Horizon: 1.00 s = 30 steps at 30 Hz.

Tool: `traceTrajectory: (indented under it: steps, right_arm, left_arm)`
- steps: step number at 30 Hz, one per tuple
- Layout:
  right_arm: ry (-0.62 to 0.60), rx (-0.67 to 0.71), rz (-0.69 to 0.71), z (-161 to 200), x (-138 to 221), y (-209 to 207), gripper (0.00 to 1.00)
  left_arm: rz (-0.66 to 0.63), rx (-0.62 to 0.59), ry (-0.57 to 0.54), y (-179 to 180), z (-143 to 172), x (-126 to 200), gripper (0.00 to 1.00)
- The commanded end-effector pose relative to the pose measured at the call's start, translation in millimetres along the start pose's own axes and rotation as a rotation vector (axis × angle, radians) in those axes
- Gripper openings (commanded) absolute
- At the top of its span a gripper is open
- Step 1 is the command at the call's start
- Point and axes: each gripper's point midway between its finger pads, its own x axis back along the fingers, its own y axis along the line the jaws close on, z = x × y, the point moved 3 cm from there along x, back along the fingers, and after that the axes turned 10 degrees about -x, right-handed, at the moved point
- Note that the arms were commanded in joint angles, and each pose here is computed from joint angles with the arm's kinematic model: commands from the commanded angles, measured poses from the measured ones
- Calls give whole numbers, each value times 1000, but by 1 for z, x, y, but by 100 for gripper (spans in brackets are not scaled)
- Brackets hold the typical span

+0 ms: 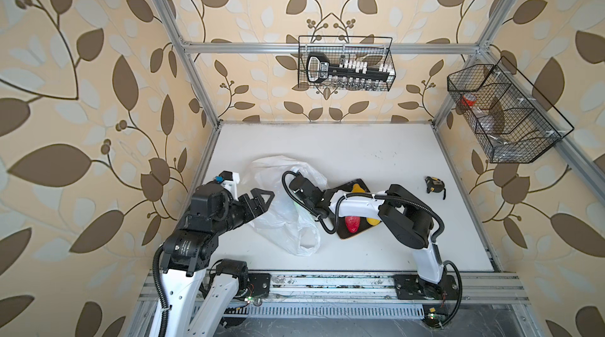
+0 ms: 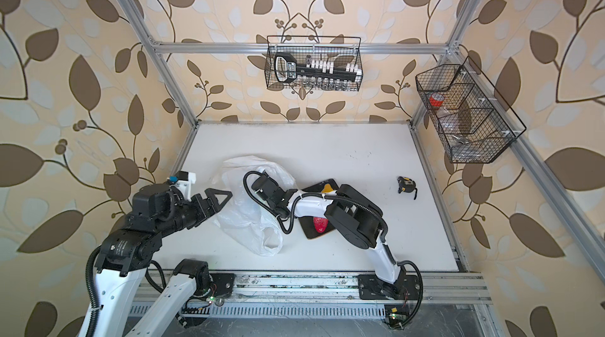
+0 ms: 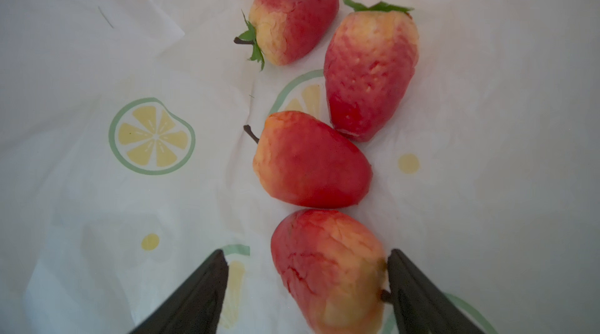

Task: Take fruits out of the plastic bag
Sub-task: Pick up the fruit from the plastic bag.

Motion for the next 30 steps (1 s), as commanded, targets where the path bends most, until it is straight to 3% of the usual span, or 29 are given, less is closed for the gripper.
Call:
traceTrajectory:
  steps: [1, 6, 13, 18, 25, 30]
  right_arm:
    - [11, -23, -21, -4, -8, 3, 78]
    - [10, -43, -4, -6, -7, -4, 78]
    - [13, -48, -23, -9, -5, 2, 78]
    - [26, -55, -40, -9, -4, 4, 78]
    - [36, -71, -52, -8, -3, 4, 78]
    - [35, -73, -63, -10, -2, 8, 78]
  left_arm:
    - [169, -84, 151, -30, 16, -17, 91]
    - [155, -272, 265, -57, 42, -42, 92]
    - [123, -317, 364, -53, 92, -65, 86]
    - [46, -442, 398, -58, 131, -85, 87]
    - [-46, -540, 367, -70, 138, -119, 88]
    - [-128, -597, 380, -61, 146, -138, 81]
